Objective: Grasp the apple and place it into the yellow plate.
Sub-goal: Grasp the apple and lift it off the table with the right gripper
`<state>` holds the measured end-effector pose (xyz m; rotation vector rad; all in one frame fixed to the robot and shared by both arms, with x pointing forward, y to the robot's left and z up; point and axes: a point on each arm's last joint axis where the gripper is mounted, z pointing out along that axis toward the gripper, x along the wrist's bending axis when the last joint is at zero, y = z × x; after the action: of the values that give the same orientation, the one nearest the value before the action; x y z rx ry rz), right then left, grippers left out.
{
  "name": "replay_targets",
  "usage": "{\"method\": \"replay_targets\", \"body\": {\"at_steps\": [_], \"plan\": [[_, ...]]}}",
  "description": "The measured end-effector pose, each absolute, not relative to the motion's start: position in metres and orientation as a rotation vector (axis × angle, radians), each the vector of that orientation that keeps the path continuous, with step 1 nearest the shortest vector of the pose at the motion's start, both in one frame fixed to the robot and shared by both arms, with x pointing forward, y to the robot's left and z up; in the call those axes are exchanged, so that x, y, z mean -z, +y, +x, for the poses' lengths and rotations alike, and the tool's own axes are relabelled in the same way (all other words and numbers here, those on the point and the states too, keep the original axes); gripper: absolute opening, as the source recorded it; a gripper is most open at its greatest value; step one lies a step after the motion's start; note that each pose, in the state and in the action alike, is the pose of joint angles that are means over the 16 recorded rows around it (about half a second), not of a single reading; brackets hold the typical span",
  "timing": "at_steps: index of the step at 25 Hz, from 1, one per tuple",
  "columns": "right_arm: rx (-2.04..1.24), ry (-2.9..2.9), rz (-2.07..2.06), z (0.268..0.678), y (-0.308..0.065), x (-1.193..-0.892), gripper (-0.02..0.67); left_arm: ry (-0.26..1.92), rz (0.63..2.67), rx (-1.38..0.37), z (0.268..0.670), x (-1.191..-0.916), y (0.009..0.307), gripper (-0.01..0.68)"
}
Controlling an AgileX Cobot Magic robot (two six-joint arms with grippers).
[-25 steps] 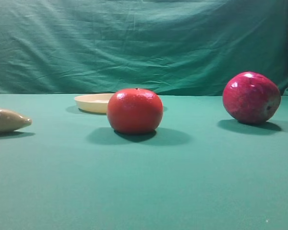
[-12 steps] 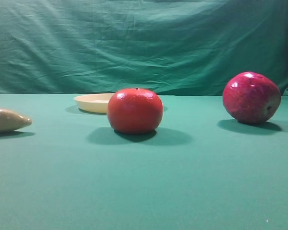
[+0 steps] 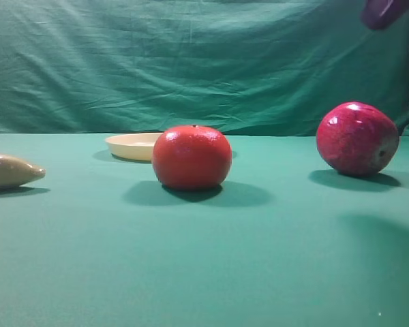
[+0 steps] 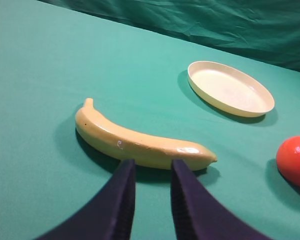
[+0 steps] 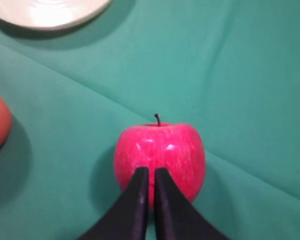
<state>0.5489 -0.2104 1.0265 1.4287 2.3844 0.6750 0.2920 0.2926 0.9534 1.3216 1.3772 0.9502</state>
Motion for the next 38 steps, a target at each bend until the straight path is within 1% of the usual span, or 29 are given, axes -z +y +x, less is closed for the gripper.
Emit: {"method": "replay_targets", "body": {"at_steps": [10,13,15,17,22,26,29,32,35,38], "plan": [[-0.59,2.429,1.456,0.568,-0.208,-1.007,0.529,1.377,1.322,-0.95,0.292,-0.953,0.293,0.157],[-0.575,2.439,1.473,0.572,-0.206,-0.997,0.612,1.377,1.322,-0.95,0.292,-0.953,0.293,0.157],[-0.565,2.446,1.489,0.576,-0.205,-0.988,0.639,1.377,1.322,-0.95,0.292,-0.953,0.293,0.157],[-0.556,2.453,1.507,0.579,-0.204,-0.978,0.637,1.377,1.322,-0.95,0.292,-0.953,0.293,0.157],[-0.546,2.459,1.552,0.587,-0.202,-0.958,0.597,1.377,1.322,-0.95,0.292,-0.953,0.293,0.157],[-0.566,2.449,1.581,0.594,-0.199,-0.952,0.561,1.377,1.322,-0.95,0.292,-0.953,0.293,0.157],[-0.614,2.429,1.594,0.602,-0.195,-0.958,0.534,1.377,1.322,-0.95,0.292,-0.953,0.293,0.157],[-0.692,2.402,1.565,0.612,-0.185,-0.973,0.511,1.377,1.322,-0.95,0.292,-0.953,0.293,0.157],[-0.792,2.37,1.493,0.624,-0.169,-0.99,0.504,1.377,1.322,-0.95,0.292,-0.953,0.293,0.157],[-0.903,2.331,1.394,0.635,-0.144,-1.005,0.501,1.377,1.322,-0.95,0.292,-0.953,0.293,0.157]]}}
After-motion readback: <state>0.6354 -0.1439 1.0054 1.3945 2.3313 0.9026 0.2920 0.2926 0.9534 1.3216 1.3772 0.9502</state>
